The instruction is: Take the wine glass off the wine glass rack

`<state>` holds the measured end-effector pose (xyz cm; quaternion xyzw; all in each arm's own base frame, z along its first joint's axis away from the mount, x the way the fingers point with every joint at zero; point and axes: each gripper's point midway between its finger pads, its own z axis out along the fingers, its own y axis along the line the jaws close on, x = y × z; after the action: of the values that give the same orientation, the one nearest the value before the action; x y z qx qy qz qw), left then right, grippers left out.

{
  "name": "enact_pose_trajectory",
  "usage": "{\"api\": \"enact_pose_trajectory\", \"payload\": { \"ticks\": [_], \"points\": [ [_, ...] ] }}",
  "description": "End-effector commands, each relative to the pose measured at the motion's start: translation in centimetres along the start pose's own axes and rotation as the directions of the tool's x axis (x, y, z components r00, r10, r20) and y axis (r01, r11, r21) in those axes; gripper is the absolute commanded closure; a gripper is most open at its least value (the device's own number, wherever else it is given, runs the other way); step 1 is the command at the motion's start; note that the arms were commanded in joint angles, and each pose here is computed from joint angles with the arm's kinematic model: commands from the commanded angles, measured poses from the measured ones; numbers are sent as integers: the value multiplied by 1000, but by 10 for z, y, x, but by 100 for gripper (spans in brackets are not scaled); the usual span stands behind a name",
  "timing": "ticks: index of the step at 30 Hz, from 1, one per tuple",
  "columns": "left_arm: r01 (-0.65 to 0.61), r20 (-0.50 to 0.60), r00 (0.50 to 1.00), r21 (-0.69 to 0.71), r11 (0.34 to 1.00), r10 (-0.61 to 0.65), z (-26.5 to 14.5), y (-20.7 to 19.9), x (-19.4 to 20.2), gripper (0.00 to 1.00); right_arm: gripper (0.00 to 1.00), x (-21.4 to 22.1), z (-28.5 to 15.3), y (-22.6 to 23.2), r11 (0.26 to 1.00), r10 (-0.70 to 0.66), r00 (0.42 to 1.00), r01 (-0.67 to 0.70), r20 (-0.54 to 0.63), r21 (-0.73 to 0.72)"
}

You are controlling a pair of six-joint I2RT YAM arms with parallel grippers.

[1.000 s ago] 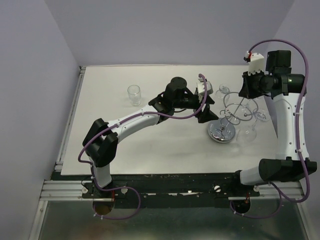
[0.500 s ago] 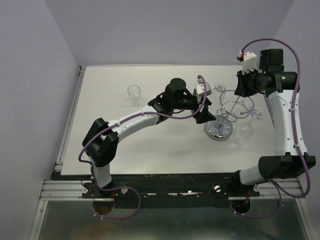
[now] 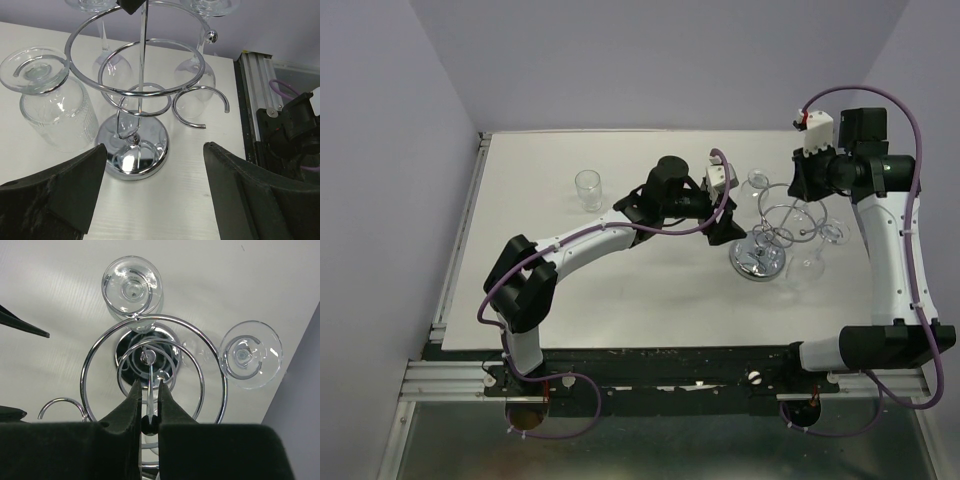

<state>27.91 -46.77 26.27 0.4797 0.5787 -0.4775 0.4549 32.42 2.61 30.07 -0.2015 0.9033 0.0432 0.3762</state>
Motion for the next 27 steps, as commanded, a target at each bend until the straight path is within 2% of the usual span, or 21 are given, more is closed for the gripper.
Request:
{"api": "enact_pose_trajectory", "payload": {
  "ticks": [1, 7, 15, 19, 20, 27],
  "points": [
    [-6, 18, 1000, 1, 1000, 6, 2, 2, -6, 8, 82, -42, -23, -4, 998, -44, 981, 36, 191, 48],
    [-6, 17, 1000, -2, 1000, 6, 2, 2, -6, 8, 64, -41, -23, -9, 997, -30, 983, 17, 183, 71],
    [-6, 14, 1000, -7, 1000, 6, 2, 3, -3, 8, 55, -41, -24, -9, 997, -20, 983, 6, 183, 74],
    [-38, 18, 999, -39, 998, 39, 3, 10, 0, 6, 33, -52, -35, -15, 992, 20, 974, -47, 224, 118],
    [-60, 16, 998, -49, 997, 61, 2, 14, 1, 5, 30, -56, -38, -17, 990, 30, 972, -61, 235, 125],
    [-210, 1, 977, -103, 972, 212, -5, 49, 10, 1, 27, -77, -53, -28, 980, 34, 956, -89, 292, 177]
  ]
}}
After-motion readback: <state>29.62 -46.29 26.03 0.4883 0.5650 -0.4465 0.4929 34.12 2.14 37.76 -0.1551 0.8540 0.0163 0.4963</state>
